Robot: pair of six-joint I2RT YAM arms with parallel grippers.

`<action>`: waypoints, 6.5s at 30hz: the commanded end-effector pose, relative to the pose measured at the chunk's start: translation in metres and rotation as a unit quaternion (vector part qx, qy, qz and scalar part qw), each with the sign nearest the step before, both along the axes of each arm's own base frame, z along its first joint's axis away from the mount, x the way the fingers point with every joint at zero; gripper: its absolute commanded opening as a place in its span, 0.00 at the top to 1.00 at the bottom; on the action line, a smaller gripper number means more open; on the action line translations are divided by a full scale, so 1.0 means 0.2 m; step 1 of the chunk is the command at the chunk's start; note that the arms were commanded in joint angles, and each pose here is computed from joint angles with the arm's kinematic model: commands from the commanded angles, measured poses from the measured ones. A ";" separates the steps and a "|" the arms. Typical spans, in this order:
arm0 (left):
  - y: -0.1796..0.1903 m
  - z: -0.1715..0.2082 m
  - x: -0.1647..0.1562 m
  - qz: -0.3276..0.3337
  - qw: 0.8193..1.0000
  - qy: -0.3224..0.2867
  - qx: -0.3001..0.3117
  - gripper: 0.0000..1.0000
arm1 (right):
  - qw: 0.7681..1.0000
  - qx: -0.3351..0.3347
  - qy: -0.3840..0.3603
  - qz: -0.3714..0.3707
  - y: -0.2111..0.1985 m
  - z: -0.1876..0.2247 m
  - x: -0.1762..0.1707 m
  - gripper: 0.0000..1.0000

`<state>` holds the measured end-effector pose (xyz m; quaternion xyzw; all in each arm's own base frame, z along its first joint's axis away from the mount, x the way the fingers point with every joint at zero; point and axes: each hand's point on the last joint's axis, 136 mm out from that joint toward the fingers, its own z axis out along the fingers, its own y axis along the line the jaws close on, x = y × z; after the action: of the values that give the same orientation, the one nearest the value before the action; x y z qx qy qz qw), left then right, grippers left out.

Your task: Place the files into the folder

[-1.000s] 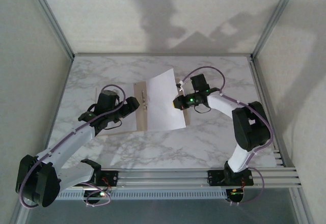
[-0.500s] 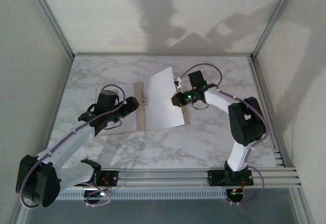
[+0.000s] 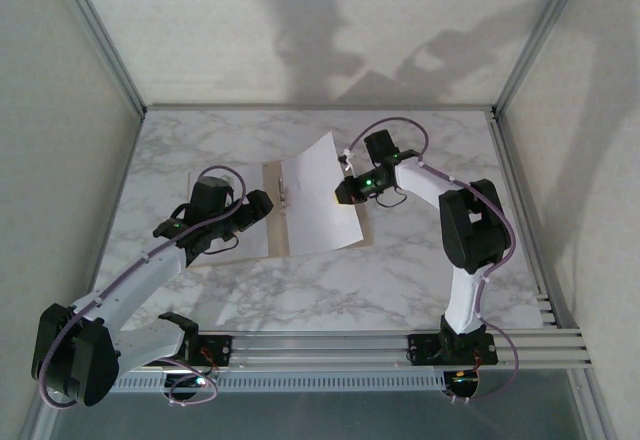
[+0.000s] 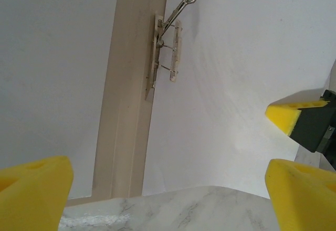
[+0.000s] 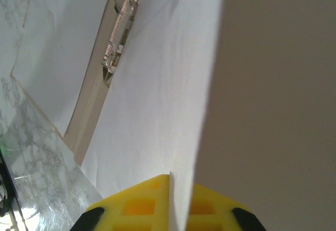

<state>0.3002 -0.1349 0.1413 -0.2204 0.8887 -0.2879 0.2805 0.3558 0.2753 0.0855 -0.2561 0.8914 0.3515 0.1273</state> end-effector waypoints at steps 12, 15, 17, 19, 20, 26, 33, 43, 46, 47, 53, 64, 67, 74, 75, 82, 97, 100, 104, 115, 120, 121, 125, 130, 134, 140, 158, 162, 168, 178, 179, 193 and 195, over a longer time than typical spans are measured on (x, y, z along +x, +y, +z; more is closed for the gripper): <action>0.01 -0.03 -0.01 -0.004 1.000 0.011 0.002 0.05 | 1.000 0.012 0.028 -0.006 0.00 -0.03 0.01 1.00; 0.01 -0.04 -0.01 -0.004 1.000 0.012 0.002 0.05 | 0.999 0.011 0.032 -0.010 0.00 -0.03 0.02 1.00; 0.01 -0.04 -0.01 -0.004 1.000 0.013 0.003 0.06 | 0.999 0.011 0.034 -0.015 -0.01 -0.03 0.03 1.00; 0.01 -0.04 -0.01 -0.003 1.000 0.013 0.004 0.05 | 0.999 0.013 0.037 -0.022 -0.02 -0.04 0.04 1.00; 0.01 -0.04 -0.01 -0.003 1.000 0.013 0.004 0.06 | 0.999 0.015 0.039 -0.024 -0.02 -0.04 0.05 1.00; 0.01 -0.04 -0.01 -0.004 1.000 0.012 0.002 0.06 | 0.999 0.021 0.044 -0.020 -0.01 -0.05 0.05 1.00; 0.01 -0.05 -0.02 -0.003 1.000 0.014 0.002 0.05 | 0.998 0.025 0.049 -0.021 -0.01 -0.06 0.06 1.00; 0.01 -0.05 -0.02 -0.003 1.000 0.015 0.002 0.06 | 0.998 0.027 0.052 -0.024 -0.01 -0.07 0.07 1.00; 0.01 -0.05 -0.02 -0.003 1.000 0.015 0.002 0.06 | 0.998 0.027 0.053 -0.027 -0.01 -0.07 0.08 1.00; 0.01 -0.05 -0.02 -0.003 1.000 0.015 0.002 0.06 | 0.998 0.027 0.054 -0.028 -0.01 -0.08 0.08 1.00; 0.01 -0.05 -0.02 -0.001 1.000 0.015 0.001 0.06 | 0.997 0.027 0.056 -0.034 -0.01 -0.09 0.10 1.00; 0.01 -0.05 -0.02 -0.002 1.000 0.015 0.001 0.06 | 0.998 0.035 0.053 -0.029 -0.02 -0.08 0.10 1.00; 0.01 -0.05 -0.02 -0.003 1.000 0.015 0.000 0.06 | 0.998 0.037 0.054 -0.027 -0.02 -0.08 0.09 1.00; 0.01 -0.06 -0.02 -0.003 1.000 0.016 0.000 0.05 | 0.997 0.037 0.060 -0.023 -0.01 -0.11 0.08 1.00; 0.01 -0.06 -0.02 -0.003 1.000 0.017 0.001 0.06 | 0.997 0.034 0.060 -0.024 -0.02 -0.11 0.08 1.00; 0.01 -0.07 -0.02 -0.006 1.000 0.022 0.002 0.06 | 0.997 0.004 0.076 -0.029 -0.04 -0.16 0.09 0.83; 0.01 -0.08 -0.02 -0.008 1.000 0.025 0.005 0.06 | 0.996 -0.014 0.076 -0.040 -0.09 -0.15 0.13 0.51; 0.00 -0.08 -0.02 -0.009 1.000 0.025 0.005 0.06 | 0.996 -0.018 0.073 -0.044 -0.11 -0.15 0.13 0.49; 0.00 -0.08 -0.01 -0.009 1.000 0.025 0.005 0.06 | 0.996 -0.022 0.070 -0.051 -0.13 -0.14 0.15 0.47; -0.01 -0.08 0.00 -0.011 1.000 0.027 0.005 0.05 | 0.995 -0.023 0.071 -0.060 -0.16 -0.15 0.18 0.46; -0.01 -0.09 0.00 -0.011 1.000 0.028 0.005 0.06 | 0.995 -0.023 0.074 -0.063 -0.18 -0.16 0.19 0.46; -0.01 -0.09 0.00 -0.011 0.999 0.029 0.006 0.06 | 0.995 -0.022 0.075 -0.063 -0.18 -0.16 0.19 0.46; 0.00 -0.10 0.00 -0.010 0.999 0.031 0.007 0.06 | 0.995 -0.020 0.075 -0.062 -0.19 -0.16 0.18 0.46; 0.00 -0.10 0.00 -0.010 0.999 0.034 0.007 0.06 | 0.995 -0.020 0.069 -0.072 -0.22 -0.15 0.20 0.45; 0.00 -0.10 0.00 -0.010 0.999 0.032 0.008 0.05 | 0.995 -0.020 0.062 -0.081 -0.25 -0.13 0.21 0.45; 0.00 -0.10 0.00 -0.008 0.999 0.031 0.008 0.06 | 0.994 -0.019 0.037 -0.099 -0.29 -0.04 0.22 0.44; -0.01 0.22 0.42 -0.029 0.984 -0.147 0.098 0.01 | 0.978 0.095 -0.103 -0.154 -0.35 0.53 -0.02 0.40; -0.02 0.28 0.53 -0.032 0.970 -0.209 0.122 0.01 | 0.971 0.118 -0.123 -0.168 -0.36 0.53 -0.07 0.37; -0.07 0.20 0.69 -0.072 0.966 -0.197 0.154 0.00 | 0.963 0.111 -0.124 -0.212 -0.41 0.37 -0.07 0.36; -0.27 -0.10 0.83 -0.180 0.973 -0.115 0.087 0.00 | 0.967 0.139 -0.064 -0.204 -0.33 0.20 -0.04 0.35; -0.28 -0.13 0.84 -0.185 0.973 -0.109 0.081 0.01 | 0.966 0.144 -0.062 -0.204 -0.33 0.20 -0.03 0.35; -0.38 -0.19 0.75 -0.238 0.967 -0.085 0.034 0.08 | 0.970 0.137 -0.041 -0.199 -0.30 0.14 -0.04 0.35; -0.38 -0.16 0.72 -0.242 0.966 -0.089 0.027 0.08 | 0.970 0.135 -0.037 -0.200 -0.30 0.13 -0.04 0.35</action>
<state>0.4545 -0.2072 0.0862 0.0182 0.9065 -0.3166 0.2788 0.3439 0.2084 0.1027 -0.0578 0.8705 0.4155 0.2574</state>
